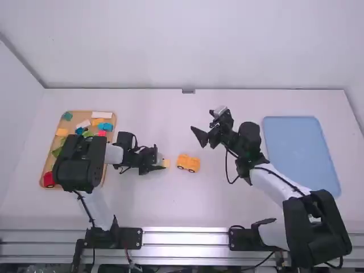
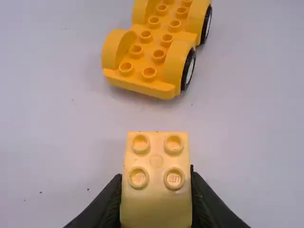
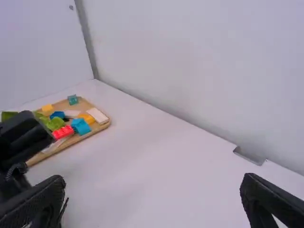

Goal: Assemble lego blocks to make yellow taxi

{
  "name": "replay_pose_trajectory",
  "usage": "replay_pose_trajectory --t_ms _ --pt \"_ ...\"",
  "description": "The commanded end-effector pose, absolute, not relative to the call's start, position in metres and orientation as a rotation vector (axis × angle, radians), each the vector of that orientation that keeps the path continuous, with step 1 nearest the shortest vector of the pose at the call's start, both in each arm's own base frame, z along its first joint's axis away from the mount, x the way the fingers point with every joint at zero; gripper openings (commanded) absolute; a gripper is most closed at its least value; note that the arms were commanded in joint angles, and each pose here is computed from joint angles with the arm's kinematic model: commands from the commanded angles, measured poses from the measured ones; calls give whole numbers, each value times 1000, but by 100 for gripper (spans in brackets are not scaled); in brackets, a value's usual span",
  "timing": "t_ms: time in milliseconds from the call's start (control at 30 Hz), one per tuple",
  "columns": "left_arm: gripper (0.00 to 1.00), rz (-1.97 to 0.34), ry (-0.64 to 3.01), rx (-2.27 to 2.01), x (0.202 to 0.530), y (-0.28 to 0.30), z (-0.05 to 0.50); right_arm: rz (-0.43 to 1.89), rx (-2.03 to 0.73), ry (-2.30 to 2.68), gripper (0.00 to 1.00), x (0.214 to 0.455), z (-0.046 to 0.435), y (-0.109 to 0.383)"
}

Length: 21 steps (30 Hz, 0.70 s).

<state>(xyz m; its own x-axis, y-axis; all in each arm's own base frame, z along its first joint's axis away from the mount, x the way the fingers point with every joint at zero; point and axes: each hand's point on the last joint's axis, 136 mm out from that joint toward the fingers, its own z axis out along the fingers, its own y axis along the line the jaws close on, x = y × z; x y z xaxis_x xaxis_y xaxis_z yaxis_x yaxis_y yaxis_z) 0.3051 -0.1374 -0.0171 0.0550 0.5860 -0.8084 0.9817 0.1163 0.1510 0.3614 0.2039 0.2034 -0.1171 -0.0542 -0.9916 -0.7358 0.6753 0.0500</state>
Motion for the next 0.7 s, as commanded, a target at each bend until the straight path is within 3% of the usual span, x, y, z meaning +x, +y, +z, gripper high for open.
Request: replay_pose_trajectory --t_ms 0,267,500,667 --pt "17 -666 1604 1556 308 -141 -13 585 -595 1637 98 374 197 186" --pt "16 -660 1598 1557 316 -141 3 563 -591 1728 98 374 172 166" --pt "16 -698 1552 1543 318 -146 41 520 -818 1744 98 351 129 175" --pt "22 -740 1476 1511 322 -152 61 617 -896 1787 98 339 95 187"
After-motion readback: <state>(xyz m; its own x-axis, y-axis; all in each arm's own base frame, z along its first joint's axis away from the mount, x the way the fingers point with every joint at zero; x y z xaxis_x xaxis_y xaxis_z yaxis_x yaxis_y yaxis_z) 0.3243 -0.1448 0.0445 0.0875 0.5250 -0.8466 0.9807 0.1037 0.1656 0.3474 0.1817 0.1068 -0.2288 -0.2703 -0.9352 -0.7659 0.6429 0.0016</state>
